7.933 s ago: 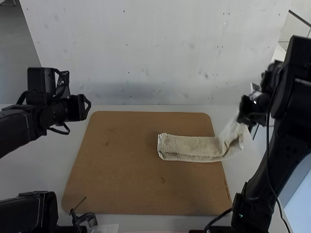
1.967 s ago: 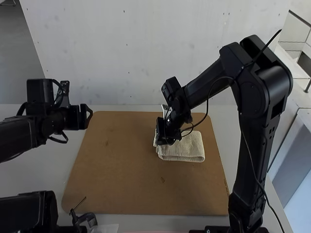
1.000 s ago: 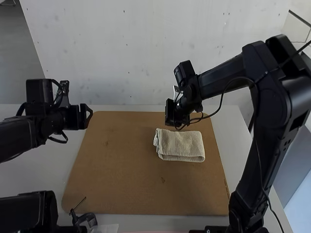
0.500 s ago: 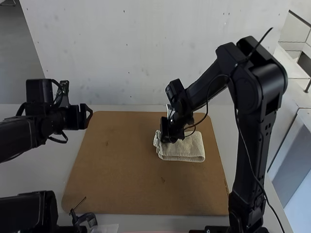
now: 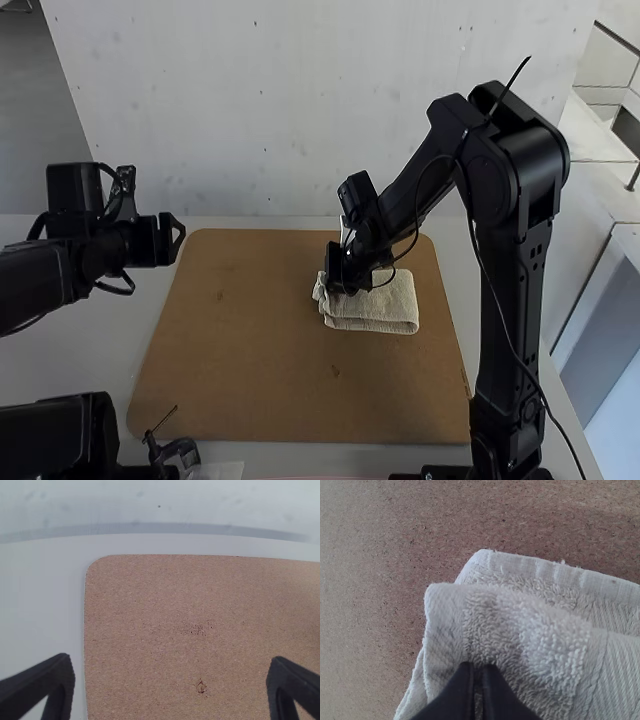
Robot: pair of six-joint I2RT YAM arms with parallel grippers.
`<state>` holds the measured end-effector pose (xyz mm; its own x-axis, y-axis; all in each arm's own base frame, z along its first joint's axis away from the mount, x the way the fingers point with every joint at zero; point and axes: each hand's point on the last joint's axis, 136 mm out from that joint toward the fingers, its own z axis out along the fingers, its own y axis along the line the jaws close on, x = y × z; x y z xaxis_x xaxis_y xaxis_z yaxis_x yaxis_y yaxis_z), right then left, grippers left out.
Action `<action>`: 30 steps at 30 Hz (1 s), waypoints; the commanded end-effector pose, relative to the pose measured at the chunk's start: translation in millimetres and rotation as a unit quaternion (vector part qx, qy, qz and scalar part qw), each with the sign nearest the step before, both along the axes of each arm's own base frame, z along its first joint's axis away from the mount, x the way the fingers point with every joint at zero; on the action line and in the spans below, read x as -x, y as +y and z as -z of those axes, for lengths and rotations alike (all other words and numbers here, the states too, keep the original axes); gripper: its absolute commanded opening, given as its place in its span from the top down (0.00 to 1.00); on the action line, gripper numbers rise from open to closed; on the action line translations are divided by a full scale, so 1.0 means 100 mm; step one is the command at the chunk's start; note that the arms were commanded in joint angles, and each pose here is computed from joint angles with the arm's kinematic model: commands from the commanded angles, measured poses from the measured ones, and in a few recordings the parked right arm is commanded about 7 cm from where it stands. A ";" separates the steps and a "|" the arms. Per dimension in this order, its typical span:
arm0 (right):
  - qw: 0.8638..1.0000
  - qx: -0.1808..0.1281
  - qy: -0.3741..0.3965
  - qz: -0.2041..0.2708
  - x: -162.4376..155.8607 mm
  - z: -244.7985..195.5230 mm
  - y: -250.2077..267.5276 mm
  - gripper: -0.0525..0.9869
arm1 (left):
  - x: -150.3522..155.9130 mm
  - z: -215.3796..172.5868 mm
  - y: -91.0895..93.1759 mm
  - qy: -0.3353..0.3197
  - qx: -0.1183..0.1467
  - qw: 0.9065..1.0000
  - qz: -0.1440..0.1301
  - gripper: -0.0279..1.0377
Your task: Fold the towel.
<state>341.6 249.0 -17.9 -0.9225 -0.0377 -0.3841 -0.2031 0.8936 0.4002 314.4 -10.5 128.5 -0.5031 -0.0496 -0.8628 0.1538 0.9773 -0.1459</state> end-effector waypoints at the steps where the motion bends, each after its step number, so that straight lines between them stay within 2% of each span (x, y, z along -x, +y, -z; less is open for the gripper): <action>1: 1.000 -0.012 0.008 0.005 0.03 -0.02 0.02 0.93 | 0.03 0.01 0.00 -0.007 -0.003 1.000 0.006 0.18; 2: 1.000 -0.014 0.006 0.007 0.03 -0.04 0.02 0.91 | 0.03 0.00 0.00 -0.008 -0.003 1.000 0.006 0.18; 6: 1.000 -0.021 0.006 0.010 0.03 -0.14 0.00 0.65 | 0.03 -0.01 0.00 -0.009 -0.003 1.000 0.007 0.18; 9: 0.999 -0.043 -0.022 0.012 -0.04 -0.45 0.02 0.61 | 0.03 -0.02 -0.01 -0.010 -0.003 1.000 0.008 0.18; 10: 0.997 -0.057 -0.042 0.016 -0.10 -0.65 0.04 0.57 | 0.03 -0.02 -0.02 -0.011 -0.003 1.000 0.009 0.18; 13: 0.992 -0.081 -0.083 0.044 -0.30 -1.05 -0.03 0.52 | 0.02 -0.06 -0.01 -0.017 -0.004 1.000 0.006 0.18; 15: 0.986 -0.091 -0.119 0.068 -0.46 -1.37 -0.13 0.52 | 0.01 -0.09 0.00 -0.020 -0.005 1.000 0.002 0.18; 17: 0.976 -0.097 -0.165 0.101 -0.70 -1.76 -0.31 0.51 | -0.05 -0.14 0.06 -0.027 -0.013 0.999 -0.013 0.18; 20: 0.962 -0.108 -0.211 0.137 -0.89 -2.29 -0.59 0.41 | -0.15 -0.23 0.13 -0.039 -0.020 0.999 -0.028 0.18; 24: 0.934 -0.110 -0.279 0.193 -0.90 -2.85 -1.21 0.31 | -0.16 -0.32 0.19 -0.058 -0.026 0.997 -0.039 0.18; 26: 0.915 -0.087 -0.323 0.225 -0.80 -3.07 -1.60 0.29 | -0.14 -0.40 0.20 -0.074 -0.031 0.996 -0.045 0.18; 29: 0.893 -0.023 -0.385 0.232 -0.54 -3.25 -1.92 0.16 | -0.06 -0.46 0.21 -0.093 -0.038 0.994 -0.049 0.18; 30: 0.887 -0.022 -0.393 0.241 -0.45 -3.29 -2.02 0.15 | -0.03 -0.46 0.21 -0.097 -0.039 0.993 -0.051 0.18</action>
